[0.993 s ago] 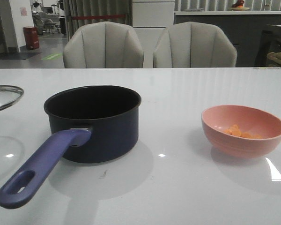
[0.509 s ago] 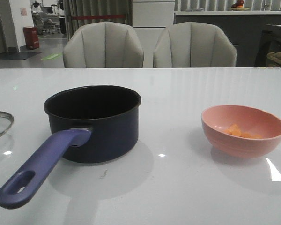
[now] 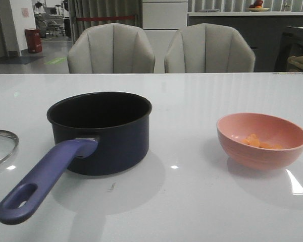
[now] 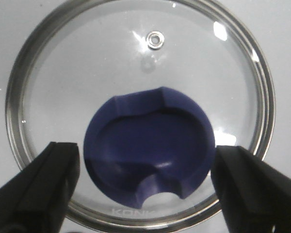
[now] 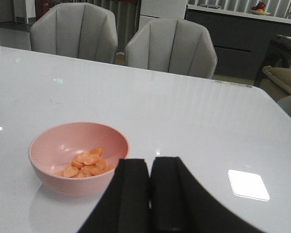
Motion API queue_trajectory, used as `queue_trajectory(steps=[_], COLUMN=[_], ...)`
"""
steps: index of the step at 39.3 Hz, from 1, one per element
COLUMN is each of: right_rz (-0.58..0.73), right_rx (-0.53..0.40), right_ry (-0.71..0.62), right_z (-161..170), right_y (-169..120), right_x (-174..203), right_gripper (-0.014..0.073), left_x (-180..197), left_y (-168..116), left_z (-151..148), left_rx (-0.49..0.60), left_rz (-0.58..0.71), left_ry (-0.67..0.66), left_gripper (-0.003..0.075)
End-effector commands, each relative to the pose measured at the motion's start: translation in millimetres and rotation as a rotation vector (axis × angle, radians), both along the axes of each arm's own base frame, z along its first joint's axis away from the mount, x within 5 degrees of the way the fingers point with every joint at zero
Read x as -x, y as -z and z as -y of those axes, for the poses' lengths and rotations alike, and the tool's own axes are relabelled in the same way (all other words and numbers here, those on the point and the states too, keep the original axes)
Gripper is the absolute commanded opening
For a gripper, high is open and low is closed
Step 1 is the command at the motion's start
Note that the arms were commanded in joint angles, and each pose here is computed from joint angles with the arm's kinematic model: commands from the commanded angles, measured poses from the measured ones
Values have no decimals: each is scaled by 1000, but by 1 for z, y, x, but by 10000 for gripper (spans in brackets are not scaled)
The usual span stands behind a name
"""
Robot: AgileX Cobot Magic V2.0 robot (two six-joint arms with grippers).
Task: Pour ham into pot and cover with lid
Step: 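Release the lid and raise the left gripper away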
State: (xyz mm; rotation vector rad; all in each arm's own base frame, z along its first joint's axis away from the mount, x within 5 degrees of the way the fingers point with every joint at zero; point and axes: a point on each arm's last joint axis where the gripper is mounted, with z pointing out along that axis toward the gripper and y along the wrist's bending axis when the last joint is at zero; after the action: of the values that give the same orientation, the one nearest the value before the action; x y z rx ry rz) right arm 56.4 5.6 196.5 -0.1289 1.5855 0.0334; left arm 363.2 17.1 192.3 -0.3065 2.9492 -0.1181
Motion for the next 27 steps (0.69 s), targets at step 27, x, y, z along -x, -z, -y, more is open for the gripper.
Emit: queue_trajectory(steps=[27], right_rz=[99], right_rx=[5], right_ry=[-3], right_z=[0], right_y=[-10], right_x=[2], right_gripper=[145], left_x=[128], left_y=[-99], left_z=[18], left_rx=[-1], left_rz=[592], left_ry=[51], left_gripper=[437])
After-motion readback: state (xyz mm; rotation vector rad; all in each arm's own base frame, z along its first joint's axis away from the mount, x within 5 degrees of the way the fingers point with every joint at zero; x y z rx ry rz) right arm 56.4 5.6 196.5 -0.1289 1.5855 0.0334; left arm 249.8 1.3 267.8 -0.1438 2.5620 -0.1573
